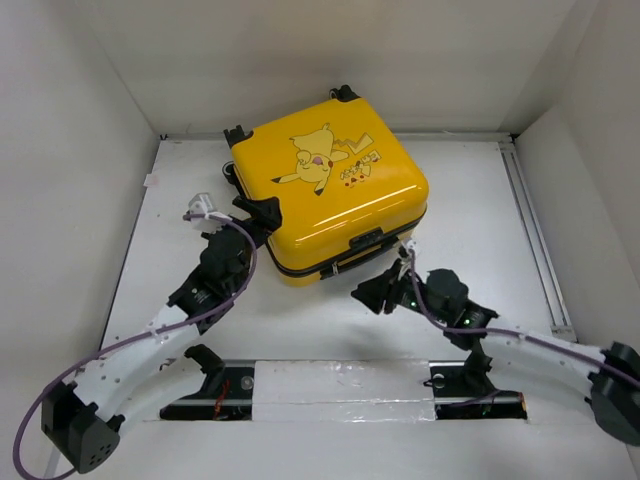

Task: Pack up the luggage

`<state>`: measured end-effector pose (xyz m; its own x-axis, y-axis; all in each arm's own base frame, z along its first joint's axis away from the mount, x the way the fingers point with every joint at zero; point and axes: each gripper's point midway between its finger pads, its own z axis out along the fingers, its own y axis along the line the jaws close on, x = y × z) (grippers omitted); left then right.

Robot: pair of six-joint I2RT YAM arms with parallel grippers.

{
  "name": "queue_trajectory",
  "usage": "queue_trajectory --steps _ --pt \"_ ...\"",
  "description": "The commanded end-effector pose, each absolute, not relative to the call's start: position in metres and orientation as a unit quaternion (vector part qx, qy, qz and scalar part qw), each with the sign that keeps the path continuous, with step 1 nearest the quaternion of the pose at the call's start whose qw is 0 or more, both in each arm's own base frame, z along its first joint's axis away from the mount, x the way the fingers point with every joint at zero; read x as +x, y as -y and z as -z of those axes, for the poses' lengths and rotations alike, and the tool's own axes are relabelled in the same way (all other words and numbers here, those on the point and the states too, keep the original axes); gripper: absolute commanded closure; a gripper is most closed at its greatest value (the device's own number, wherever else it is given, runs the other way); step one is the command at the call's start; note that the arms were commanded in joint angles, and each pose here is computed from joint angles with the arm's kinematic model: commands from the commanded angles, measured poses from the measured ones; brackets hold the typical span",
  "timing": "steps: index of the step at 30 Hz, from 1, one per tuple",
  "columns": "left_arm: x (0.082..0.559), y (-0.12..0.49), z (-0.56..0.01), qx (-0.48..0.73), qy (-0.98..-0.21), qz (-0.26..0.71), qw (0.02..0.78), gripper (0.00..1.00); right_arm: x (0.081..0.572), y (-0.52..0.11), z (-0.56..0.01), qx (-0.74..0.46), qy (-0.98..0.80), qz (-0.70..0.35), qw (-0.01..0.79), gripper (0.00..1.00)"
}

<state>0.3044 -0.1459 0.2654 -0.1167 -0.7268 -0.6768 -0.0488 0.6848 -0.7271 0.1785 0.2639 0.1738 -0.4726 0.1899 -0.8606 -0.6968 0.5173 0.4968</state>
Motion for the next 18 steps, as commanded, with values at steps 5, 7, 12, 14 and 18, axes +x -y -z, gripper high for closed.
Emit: queue_trajectory --steps 5,7,12,14,18 --pt "0.285 0.11 -0.221 -0.347 -0.703 0.225 0.579 0.15 0.219 -0.314 -0.194 -0.166 -0.694 -0.447 0.54 0.57" --pt "0.28 0.101 -0.205 -0.364 -0.713 0.199 0.565 0.19 0.228 -0.322 -0.188 -0.162 -0.699 -0.44 0.54 0.57" --pt "0.267 0.096 -0.178 -0.361 -0.72 0.205 0.556 0.62 0.245 -0.32 -0.186 -0.131 -0.697 -0.422 0.565 0.57" --pt "0.266 0.099 -0.165 -0.36 -0.731 0.202 0.544 0.74 0.25 -0.325 -0.18 -0.133 -0.703 -0.418 0.56 0.57" --pt "0.269 0.117 -0.137 -0.341 -0.757 0.212 0.516 0.81 0.256 -0.331 -0.171 -0.13 -0.708 -0.412 0.559 0.57"
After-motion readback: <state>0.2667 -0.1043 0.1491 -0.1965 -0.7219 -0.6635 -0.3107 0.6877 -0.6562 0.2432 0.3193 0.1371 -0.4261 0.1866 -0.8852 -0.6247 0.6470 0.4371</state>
